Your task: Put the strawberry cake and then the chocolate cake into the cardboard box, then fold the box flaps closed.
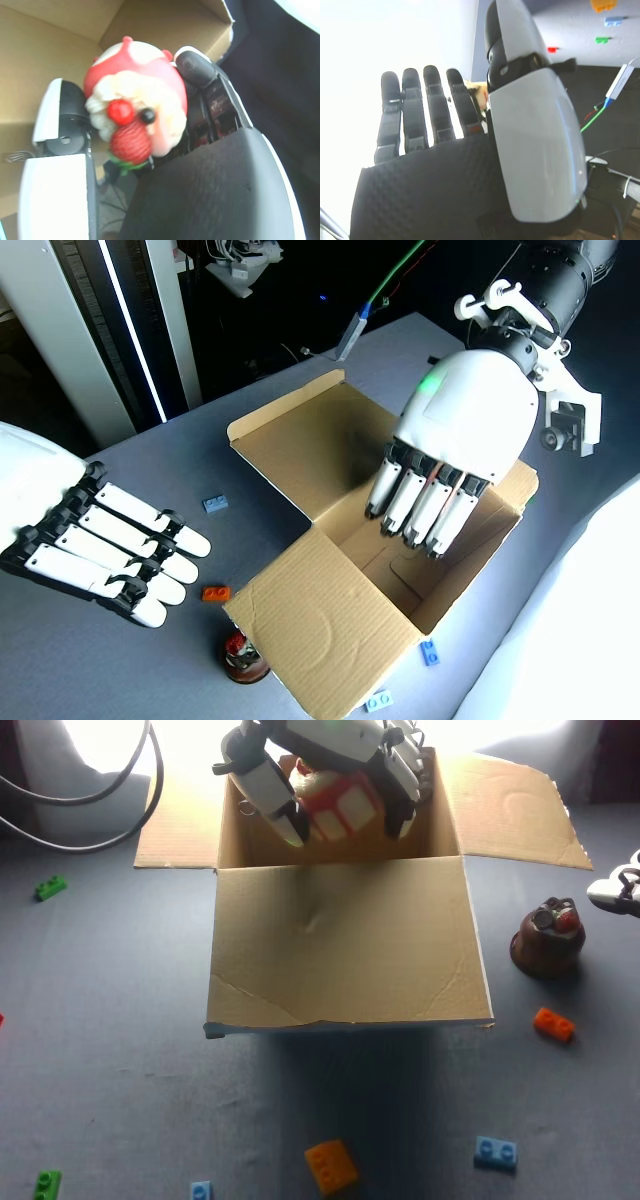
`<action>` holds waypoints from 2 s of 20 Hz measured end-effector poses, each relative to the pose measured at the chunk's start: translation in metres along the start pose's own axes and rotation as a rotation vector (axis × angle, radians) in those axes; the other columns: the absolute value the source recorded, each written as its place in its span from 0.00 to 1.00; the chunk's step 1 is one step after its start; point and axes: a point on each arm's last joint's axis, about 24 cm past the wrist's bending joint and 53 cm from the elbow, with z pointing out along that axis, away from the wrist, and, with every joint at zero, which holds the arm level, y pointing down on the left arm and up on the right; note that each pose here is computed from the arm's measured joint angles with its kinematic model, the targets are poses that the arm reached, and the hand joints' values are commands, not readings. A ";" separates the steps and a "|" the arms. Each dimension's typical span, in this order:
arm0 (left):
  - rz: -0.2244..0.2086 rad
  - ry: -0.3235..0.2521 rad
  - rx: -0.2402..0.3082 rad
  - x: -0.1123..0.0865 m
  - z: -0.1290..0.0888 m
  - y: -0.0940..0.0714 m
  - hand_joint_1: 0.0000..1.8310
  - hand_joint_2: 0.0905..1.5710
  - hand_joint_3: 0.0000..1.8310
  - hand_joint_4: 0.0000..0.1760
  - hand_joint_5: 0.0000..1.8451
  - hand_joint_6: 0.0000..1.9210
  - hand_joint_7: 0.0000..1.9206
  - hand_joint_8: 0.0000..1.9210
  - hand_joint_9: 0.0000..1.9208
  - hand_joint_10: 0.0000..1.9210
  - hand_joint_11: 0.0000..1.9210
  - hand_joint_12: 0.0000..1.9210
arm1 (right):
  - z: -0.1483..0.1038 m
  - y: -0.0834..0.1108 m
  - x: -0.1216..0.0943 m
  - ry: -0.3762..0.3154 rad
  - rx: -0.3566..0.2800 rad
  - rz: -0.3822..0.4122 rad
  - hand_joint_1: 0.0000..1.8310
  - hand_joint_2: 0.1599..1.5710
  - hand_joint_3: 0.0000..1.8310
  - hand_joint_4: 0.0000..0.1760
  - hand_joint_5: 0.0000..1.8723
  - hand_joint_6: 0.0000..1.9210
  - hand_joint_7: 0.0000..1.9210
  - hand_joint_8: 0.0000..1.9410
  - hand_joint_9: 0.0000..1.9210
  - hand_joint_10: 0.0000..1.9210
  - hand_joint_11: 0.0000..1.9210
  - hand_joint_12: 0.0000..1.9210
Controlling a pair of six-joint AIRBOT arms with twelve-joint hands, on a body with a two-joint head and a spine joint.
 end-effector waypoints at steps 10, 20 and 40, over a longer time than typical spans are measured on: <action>0.048 0.000 -0.065 -0.002 -0.005 0.019 0.23 0.55 0.00 0.71 0.02 0.00 0.04 0.00 0.09 0.00 0.00 0.52 | 0.005 -0.025 -0.010 -0.030 0.047 0.056 0.50 0.66 0.00 0.04 0.05 0.00 0.07 0.00 0.08 0.00 0.00 0.20; 0.083 -0.063 -0.168 -0.031 -0.050 0.055 0.19 0.58 0.00 0.62 0.04 0.00 0.08 0.00 0.13 0.01 0.00 0.56 | 0.023 -0.069 -0.022 -0.114 0.151 0.447 0.53 0.64 0.00 0.05 0.07 0.00 0.08 0.00 0.09 0.00 0.00 0.25; -0.140 -0.031 -0.343 0.082 -0.198 0.104 0.02 0.68 0.01 0.44 0.09 0.01 0.11 0.00 0.14 0.00 0.00 0.49 | 0.113 -0.083 0.043 -0.017 0.205 0.844 0.58 0.65 0.00 0.14 0.05 0.00 0.08 0.00 0.09 0.00 0.00 0.26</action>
